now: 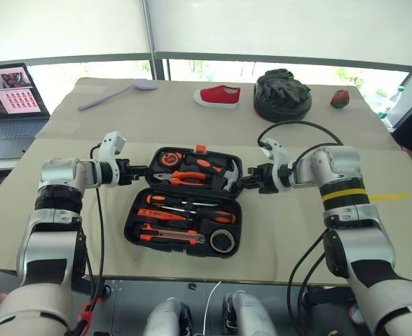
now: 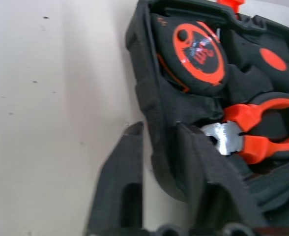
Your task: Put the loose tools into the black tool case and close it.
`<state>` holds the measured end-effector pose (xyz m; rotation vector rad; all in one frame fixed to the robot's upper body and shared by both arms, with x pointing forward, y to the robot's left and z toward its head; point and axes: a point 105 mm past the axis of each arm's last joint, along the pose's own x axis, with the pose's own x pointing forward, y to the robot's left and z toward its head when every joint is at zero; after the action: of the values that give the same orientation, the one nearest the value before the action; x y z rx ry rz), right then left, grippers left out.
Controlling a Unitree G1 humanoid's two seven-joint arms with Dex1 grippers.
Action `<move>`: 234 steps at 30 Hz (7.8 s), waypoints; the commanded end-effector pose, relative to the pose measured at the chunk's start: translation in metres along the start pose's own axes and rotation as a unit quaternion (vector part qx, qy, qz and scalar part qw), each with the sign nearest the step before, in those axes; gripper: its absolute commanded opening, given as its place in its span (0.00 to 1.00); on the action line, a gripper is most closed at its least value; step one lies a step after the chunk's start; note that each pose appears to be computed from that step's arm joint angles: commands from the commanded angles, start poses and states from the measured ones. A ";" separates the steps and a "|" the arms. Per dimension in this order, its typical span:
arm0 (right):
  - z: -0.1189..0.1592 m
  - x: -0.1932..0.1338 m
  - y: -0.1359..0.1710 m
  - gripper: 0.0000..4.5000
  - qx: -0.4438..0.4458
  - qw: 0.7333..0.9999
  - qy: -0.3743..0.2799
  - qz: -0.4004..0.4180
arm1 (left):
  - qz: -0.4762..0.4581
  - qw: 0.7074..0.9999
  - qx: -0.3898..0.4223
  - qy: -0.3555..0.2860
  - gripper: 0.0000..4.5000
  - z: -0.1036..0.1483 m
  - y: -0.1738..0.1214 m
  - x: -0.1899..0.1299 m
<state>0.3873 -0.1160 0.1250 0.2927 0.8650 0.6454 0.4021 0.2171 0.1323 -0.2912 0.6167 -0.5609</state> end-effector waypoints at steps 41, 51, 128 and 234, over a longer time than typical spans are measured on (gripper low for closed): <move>-0.093 -0.069 -0.019 0.69 -0.628 0.749 -0.202 0.054 | 0.041 0.912 0.377 -0.157 1.00 -0.062 0.033 -0.108; -0.142 -0.060 0.050 0.00 -0.534 0.815 -0.112 0.193 | 0.027 0.920 0.360 -0.156 0.30 0.000 0.024 -0.042; -0.075 -0.012 0.047 0.00 -0.488 0.831 -0.259 0.068 | -0.160 0.946 0.279 0.028 0.02 -0.074 -0.100 0.041; -0.072 -0.088 0.010 0.42 -0.494 0.826 -0.256 0.090 | 0.002 0.922 0.364 -0.134 0.87 -0.071 -0.016 -0.103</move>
<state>0.2843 -0.1556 0.1210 -0.3611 -0.0035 1.0727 0.2871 0.2371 0.1333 0.2870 0.0920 -0.7604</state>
